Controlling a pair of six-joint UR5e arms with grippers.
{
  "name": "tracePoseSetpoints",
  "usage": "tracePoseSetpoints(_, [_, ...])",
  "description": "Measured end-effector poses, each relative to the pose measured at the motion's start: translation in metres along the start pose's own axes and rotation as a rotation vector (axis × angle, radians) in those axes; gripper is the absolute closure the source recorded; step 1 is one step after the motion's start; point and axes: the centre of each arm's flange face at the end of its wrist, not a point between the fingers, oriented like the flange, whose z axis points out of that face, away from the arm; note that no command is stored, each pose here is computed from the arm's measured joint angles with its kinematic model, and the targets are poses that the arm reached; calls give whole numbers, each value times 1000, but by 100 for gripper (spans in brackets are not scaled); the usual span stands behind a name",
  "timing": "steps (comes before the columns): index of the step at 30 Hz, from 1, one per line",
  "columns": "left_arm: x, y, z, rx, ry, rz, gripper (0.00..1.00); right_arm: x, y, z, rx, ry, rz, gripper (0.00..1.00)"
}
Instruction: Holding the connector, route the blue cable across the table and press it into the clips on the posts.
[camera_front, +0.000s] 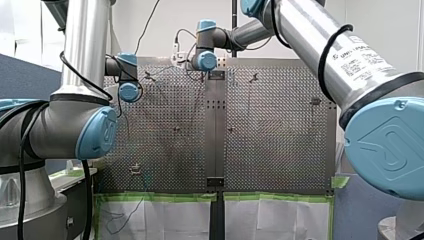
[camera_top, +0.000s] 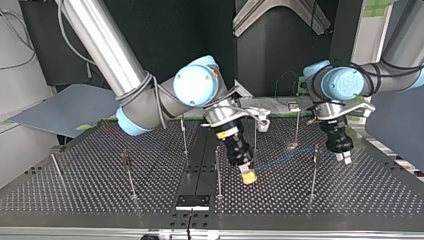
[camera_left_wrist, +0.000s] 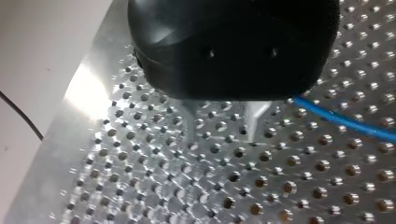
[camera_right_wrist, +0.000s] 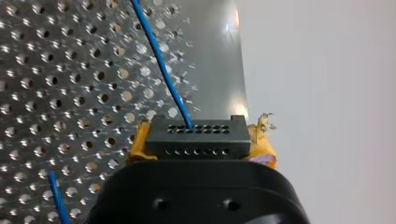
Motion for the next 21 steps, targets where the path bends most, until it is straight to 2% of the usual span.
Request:
tracePoseSetpoints(4, [-2, 2, -9, -9, 27, 0, 0, -12, -4, -2, -3, -31, 0, 100])
tracePoseSetpoints(9, [-10, 3, -27, -10, 59, -29, 0, -33, -5, -3, -16, -76, 2, 100])
tracePoseSetpoints(17, [-20, -12, -51, 54, 122, -91, 0, -69, 5, -8, -71, -141, -3, 100])
tracePoseSetpoints(21, [-17, -19, -61, 76, 165, -89, 0, -84, 11, -14, -82, -172, 0, 100])
